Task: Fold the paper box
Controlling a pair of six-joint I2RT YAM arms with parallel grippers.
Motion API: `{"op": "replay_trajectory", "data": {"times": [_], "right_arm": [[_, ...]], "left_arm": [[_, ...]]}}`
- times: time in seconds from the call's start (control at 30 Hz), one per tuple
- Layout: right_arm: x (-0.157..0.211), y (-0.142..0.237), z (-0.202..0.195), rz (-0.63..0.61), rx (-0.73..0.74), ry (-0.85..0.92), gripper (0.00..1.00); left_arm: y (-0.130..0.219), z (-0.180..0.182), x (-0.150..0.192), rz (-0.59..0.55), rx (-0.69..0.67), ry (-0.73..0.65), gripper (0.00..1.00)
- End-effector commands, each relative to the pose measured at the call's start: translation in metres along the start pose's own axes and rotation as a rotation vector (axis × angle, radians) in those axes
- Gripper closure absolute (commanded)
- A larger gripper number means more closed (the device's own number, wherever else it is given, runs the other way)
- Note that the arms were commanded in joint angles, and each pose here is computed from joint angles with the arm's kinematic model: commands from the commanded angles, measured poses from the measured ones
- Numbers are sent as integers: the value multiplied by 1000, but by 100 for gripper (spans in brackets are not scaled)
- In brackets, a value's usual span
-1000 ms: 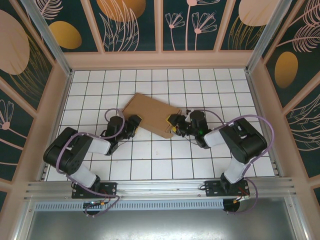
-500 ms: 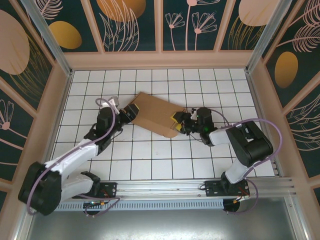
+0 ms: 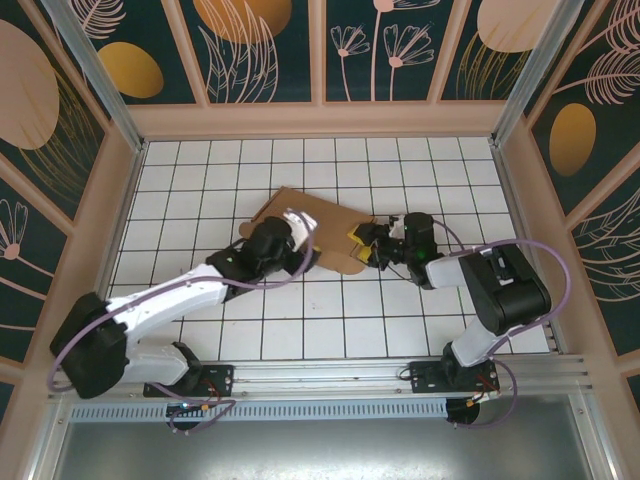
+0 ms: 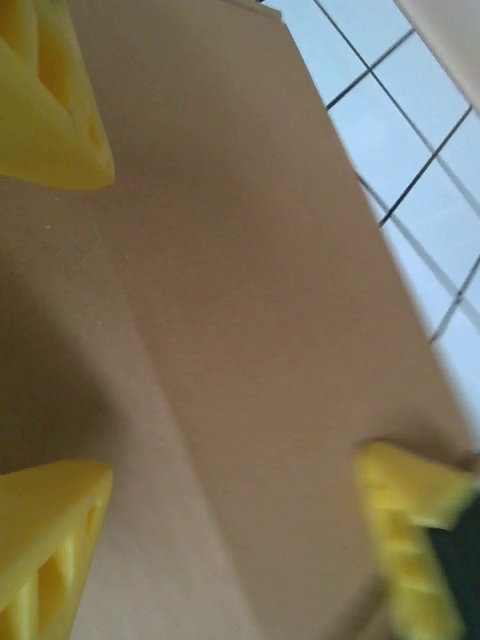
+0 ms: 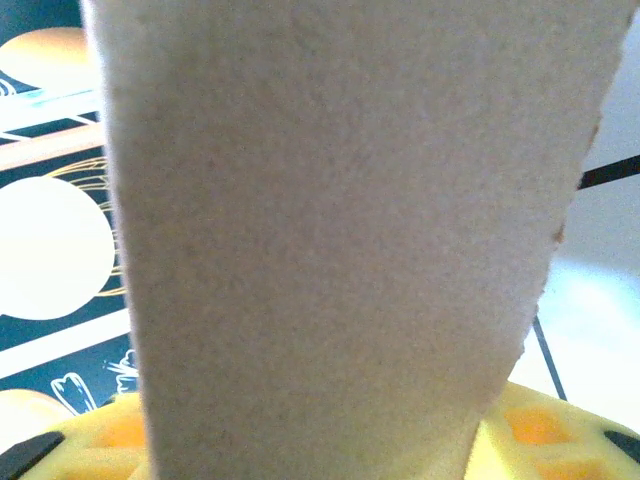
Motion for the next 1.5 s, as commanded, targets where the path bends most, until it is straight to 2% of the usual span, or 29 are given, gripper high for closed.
{"op": "replay_trajectory", "data": {"times": [0.0, 0.2, 0.4, 0.5, 0.73, 0.87, 1.13, 1.27, 1.47], "right_arm": [[5, 7, 14, 51, -53, 56, 54], [6, 13, 18, 71, -61, 72, 53], [8, 16, 24, 91, -82, 78, 52], [10, 18, 28, 94, -94, 80, 52], [17, 20, 36, 130, -151, 63, 51], [20, 21, 41, 142, -175, 67, 48], [23, 21, 48, 157, -194, 81, 31], [23, 28, 46, 125, -173, 103, 12], [21, 60, 36, -14, -20, 188, 5]], "left_arm": [[0, 3, -1, -18, -22, -337, 27], [6, -10, 14, -41, 110, -656, 26], [8, -6, 27, -43, 55, -824, 25], [4, 3, 28, -38, -59, -883, 24], [10, 11, 24, -210, -287, -1029, 23], [16, 15, 13, -273, -374, -1034, 30], [19, 13, 3, -257, -325, -1076, 54], [28, 13, -5, -239, -287, -1058, 56], [56, 13, -32, -146, -159, -979, 55]]}}
Point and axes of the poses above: each hand's point on the last joint's axis, 136 mm out from that joint toward the fingers, its own y axis back along the fingers, its own z axis along the line the jaws close on, x = y × z, the point moved 8 cm from there along y, back along the fingers, and after that the axes turned 5 degrees about y, right-handed, at the moved point
